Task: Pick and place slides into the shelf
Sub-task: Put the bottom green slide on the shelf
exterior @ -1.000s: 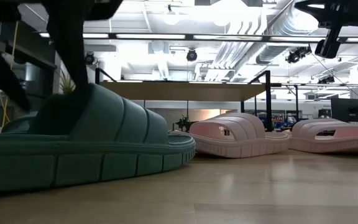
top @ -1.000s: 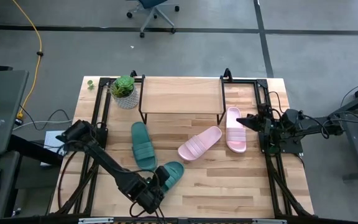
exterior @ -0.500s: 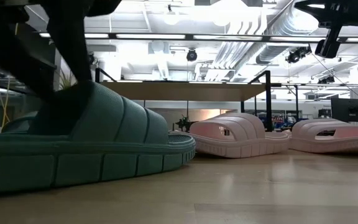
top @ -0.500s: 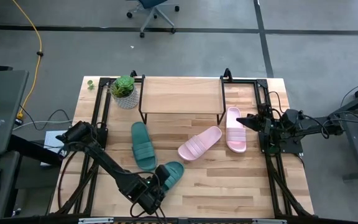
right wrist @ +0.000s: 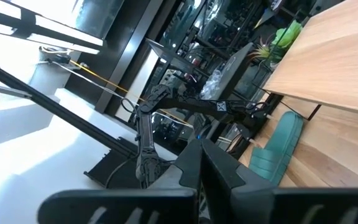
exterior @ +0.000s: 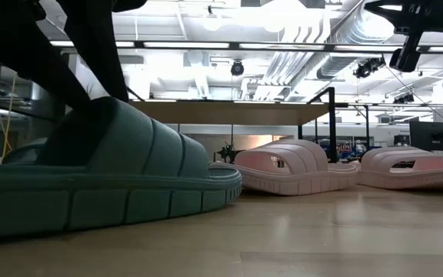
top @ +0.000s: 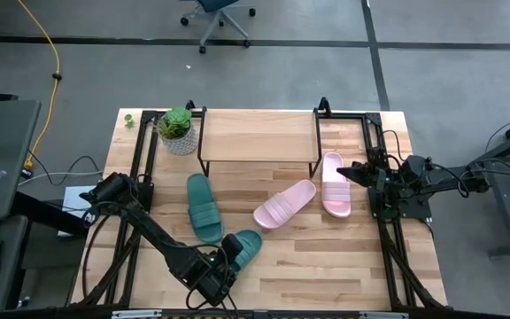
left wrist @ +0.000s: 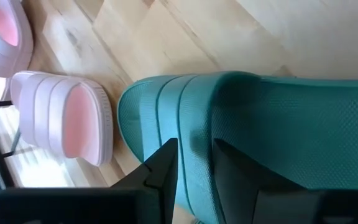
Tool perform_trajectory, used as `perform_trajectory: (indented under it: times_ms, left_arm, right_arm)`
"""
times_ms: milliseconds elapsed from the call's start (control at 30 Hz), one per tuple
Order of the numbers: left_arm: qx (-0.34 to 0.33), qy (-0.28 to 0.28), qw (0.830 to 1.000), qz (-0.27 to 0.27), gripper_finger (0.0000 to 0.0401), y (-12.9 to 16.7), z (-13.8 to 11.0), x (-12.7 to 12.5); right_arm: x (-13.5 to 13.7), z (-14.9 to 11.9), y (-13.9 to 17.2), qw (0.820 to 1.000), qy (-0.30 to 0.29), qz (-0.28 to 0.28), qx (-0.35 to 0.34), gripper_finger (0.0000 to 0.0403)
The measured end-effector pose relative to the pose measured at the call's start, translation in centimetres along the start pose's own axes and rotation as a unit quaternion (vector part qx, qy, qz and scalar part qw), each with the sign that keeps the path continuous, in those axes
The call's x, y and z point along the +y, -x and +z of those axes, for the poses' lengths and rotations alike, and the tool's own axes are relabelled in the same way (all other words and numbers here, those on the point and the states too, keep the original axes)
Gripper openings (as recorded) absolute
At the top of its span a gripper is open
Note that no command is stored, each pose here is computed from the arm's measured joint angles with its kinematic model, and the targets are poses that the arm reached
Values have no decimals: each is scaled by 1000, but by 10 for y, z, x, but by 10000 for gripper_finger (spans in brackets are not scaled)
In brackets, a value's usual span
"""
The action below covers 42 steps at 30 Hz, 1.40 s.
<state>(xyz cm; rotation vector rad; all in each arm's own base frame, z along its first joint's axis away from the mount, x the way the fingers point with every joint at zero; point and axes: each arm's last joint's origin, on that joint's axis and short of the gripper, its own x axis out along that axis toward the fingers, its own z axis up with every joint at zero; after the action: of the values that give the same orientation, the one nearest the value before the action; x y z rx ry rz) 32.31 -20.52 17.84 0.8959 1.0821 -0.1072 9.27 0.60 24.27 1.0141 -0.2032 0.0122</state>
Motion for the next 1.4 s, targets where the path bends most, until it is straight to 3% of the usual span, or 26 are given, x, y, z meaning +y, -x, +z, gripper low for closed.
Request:
perform_trajectory:
  times_ms: [533, 1033, 1400]
  left_arm:
    - [14, 19, 1000, 0, 80, -13, -3, 13]
    - [12, 22, 1000, -15, 7, -13, -3, 14]
    - [11, 35, 999, -19, 7, -13, -3, 13]
  right_arm:
    - [0, 0, 0, 1000, 5, -1, -1, 0]
    - [0, 0, 0, 1000, 13, 0, 0, 0]
    - [0, 0, 0, 1000, 13, 0, 0, 0]
